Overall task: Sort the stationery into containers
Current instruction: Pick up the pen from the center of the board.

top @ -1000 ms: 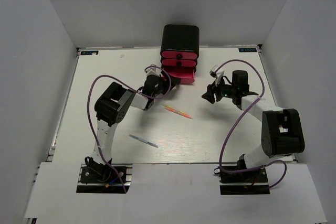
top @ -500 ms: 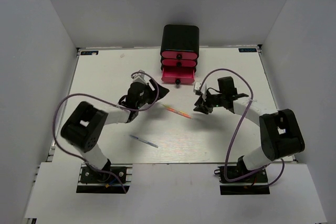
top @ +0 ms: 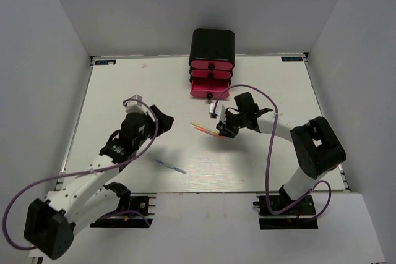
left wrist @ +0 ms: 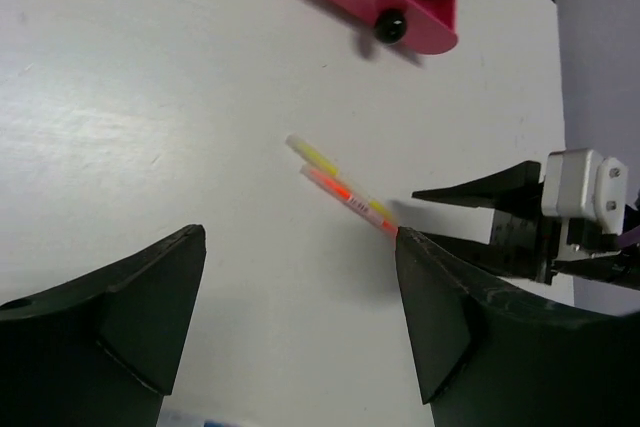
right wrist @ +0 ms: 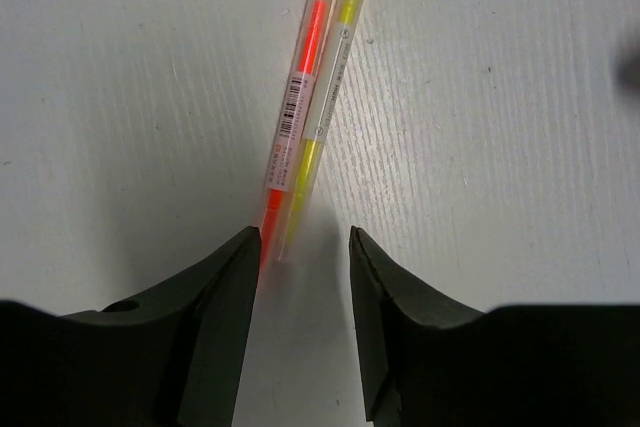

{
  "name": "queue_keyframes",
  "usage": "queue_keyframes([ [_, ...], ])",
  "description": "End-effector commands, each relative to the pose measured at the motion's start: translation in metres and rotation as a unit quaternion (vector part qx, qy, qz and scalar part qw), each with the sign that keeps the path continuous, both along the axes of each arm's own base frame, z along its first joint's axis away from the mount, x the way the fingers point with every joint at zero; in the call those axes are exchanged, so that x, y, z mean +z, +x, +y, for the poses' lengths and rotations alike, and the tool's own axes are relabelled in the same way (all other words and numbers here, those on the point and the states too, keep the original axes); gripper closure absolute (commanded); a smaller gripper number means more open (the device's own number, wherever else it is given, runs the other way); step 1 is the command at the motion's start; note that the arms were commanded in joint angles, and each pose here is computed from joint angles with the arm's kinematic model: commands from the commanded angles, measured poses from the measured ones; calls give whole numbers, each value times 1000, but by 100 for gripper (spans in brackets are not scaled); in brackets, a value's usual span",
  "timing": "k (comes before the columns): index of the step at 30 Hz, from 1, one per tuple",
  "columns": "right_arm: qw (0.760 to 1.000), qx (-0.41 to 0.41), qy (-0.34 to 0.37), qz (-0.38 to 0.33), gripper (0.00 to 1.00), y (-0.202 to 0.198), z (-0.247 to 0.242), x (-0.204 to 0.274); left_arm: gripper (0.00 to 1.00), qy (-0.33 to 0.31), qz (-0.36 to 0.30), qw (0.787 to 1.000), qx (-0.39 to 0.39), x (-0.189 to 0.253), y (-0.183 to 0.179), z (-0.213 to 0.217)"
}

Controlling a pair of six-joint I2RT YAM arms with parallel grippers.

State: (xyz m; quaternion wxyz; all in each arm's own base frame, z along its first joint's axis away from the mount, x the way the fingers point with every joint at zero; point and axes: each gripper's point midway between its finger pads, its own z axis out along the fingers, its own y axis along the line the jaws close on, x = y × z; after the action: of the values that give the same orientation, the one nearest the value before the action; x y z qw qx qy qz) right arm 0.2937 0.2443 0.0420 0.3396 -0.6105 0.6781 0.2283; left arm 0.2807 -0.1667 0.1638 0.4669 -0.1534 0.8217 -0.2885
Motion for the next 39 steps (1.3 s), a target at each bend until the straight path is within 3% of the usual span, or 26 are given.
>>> queue_keyframes([
  [1,1000,-11,-8,-19,53,13,8,6,14,38,84,995,43,-42,-36,31],
  [21,999,-14,-33,-24,53,22,25,-3,10,32,169,982,78,-66,-82,54],
  [27,1000,10,7,-21,50,17,39,19,10,26,172,982,77,-65,-86,54],
  [32,999,-13,25,-39,49,37,49,40,9,24,168,982,77,-63,-86,54],
  [39,998,-41,-3,-38,47,66,55,23,9,23,179,981,77,-66,-88,53],
])
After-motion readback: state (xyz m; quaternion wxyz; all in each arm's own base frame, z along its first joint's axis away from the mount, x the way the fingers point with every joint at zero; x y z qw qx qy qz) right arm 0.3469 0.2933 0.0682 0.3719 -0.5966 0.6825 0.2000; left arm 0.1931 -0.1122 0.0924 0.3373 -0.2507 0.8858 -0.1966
